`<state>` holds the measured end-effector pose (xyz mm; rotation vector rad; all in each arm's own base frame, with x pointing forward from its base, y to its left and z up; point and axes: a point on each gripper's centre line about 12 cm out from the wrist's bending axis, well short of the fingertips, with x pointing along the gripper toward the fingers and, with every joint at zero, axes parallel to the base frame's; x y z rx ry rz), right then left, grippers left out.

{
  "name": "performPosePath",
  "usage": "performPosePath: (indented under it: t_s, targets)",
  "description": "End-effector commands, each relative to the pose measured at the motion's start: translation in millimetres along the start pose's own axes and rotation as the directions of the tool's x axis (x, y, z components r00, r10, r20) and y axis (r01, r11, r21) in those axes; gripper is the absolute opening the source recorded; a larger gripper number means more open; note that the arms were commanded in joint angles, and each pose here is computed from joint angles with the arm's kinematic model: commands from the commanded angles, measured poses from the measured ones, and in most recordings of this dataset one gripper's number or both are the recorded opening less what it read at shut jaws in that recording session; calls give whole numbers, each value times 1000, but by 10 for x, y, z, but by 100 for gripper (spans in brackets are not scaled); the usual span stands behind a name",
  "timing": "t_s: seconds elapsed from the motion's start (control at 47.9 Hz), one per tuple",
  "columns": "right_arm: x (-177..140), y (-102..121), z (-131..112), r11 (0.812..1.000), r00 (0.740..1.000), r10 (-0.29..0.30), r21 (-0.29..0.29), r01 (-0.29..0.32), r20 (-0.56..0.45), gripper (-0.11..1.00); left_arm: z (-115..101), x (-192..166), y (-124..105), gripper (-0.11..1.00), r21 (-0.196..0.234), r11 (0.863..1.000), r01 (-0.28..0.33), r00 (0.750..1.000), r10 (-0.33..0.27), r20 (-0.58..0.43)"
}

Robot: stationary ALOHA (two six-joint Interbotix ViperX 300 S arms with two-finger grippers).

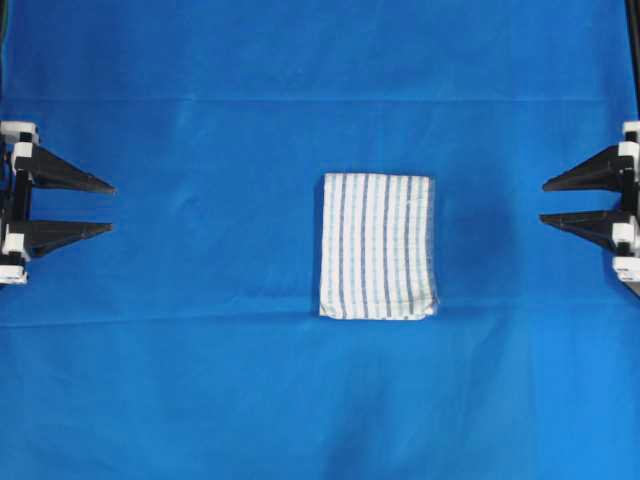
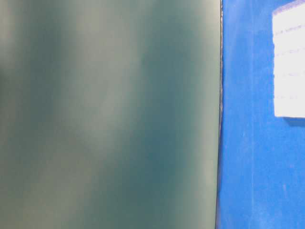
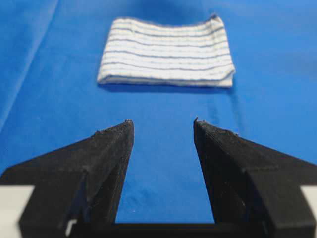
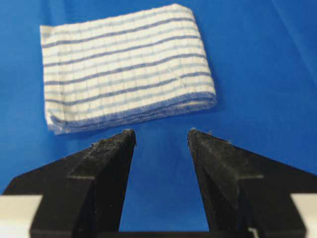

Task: Fold the blue towel.

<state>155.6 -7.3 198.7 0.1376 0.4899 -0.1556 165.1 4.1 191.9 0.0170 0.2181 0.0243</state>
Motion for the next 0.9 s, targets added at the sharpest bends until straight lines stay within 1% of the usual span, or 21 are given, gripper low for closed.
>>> performPosePath:
  t_s: [0.0, 0.876]
  targets:
    - [-3, 12, 51, 1000, 1000, 4, -4, -4, 13, 54, 49, 11, 3, 45, 3, 1000, -2, 1000, 2, 12]
    - [-2, 12, 54, 1000, 1000, 3, -4, -3, 12, 54, 85, 0, 7, 45, 1, 1000, -3, 1000, 3, 28]
